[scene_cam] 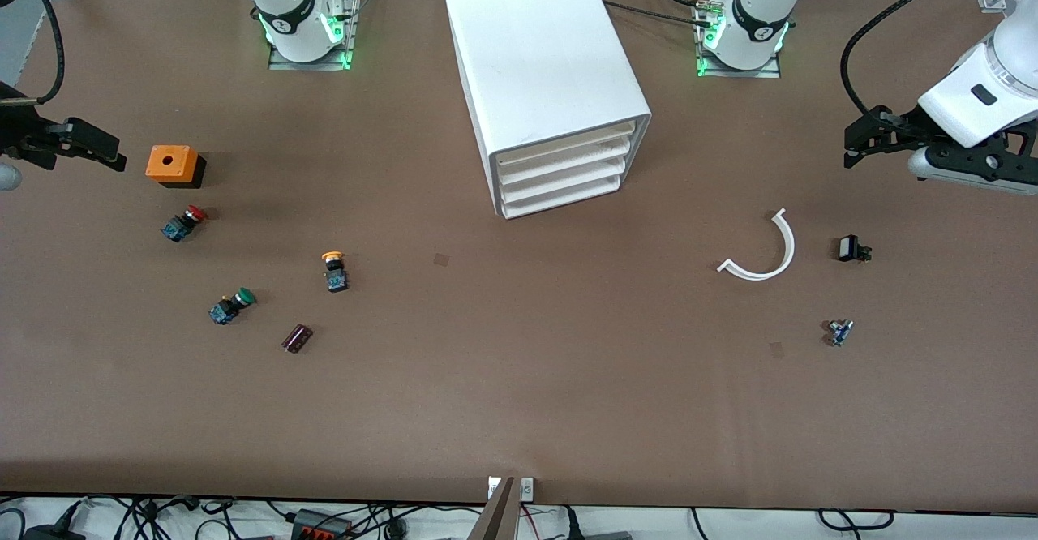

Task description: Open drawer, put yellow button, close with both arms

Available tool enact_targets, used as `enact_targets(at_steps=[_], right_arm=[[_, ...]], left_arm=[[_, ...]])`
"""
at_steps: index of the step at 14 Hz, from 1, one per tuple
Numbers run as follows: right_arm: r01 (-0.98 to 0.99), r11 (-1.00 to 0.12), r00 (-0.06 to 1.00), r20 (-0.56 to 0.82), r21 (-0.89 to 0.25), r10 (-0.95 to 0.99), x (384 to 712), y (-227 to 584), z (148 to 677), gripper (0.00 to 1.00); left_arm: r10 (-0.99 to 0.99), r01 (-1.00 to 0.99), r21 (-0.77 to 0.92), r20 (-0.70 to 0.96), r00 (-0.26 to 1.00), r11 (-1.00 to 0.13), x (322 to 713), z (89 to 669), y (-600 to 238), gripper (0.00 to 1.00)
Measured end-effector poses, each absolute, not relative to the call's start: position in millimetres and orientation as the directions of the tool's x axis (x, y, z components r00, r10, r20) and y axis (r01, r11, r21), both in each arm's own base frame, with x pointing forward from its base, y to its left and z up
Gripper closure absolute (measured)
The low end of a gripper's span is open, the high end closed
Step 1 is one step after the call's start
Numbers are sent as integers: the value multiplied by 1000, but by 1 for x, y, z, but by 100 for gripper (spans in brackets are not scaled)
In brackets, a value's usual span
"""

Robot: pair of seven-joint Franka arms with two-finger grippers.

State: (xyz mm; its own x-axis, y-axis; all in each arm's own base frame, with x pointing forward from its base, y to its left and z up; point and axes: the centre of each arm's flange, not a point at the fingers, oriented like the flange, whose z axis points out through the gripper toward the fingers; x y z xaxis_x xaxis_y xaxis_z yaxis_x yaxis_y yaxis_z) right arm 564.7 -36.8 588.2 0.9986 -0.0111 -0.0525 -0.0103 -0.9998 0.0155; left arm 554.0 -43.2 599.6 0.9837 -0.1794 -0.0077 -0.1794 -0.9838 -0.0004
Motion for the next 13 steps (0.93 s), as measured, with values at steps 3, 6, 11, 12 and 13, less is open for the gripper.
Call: enact_targets(at_steps=[3,6,11,12,13], right_arm=[[-10,-1000,999,-53,16,-11,565,-37,588,0],[-10,-1000,999,-52,16,-11,565,-37,588,0],[-10,-1000,999,-51,16,-11,565,-37,587,0],[-10,-1000,998,-54,16,-11,566,-37,584,0],[-9,-1000,998,-57,16,-10,568,-37,578,0]], left_arm=[[-179,-179,0,-8,984,-984,554,600,-43,0],[-180,-180,0,-8,984,-984,554,600,-44,0],[-180,-180,0,-8,984,-984,554,600,-44,0],[-180,-180,0,-8,984,-984,554,600,-44,0],[-180,-180,0,-8,984,-984,554,600,-44,0]])
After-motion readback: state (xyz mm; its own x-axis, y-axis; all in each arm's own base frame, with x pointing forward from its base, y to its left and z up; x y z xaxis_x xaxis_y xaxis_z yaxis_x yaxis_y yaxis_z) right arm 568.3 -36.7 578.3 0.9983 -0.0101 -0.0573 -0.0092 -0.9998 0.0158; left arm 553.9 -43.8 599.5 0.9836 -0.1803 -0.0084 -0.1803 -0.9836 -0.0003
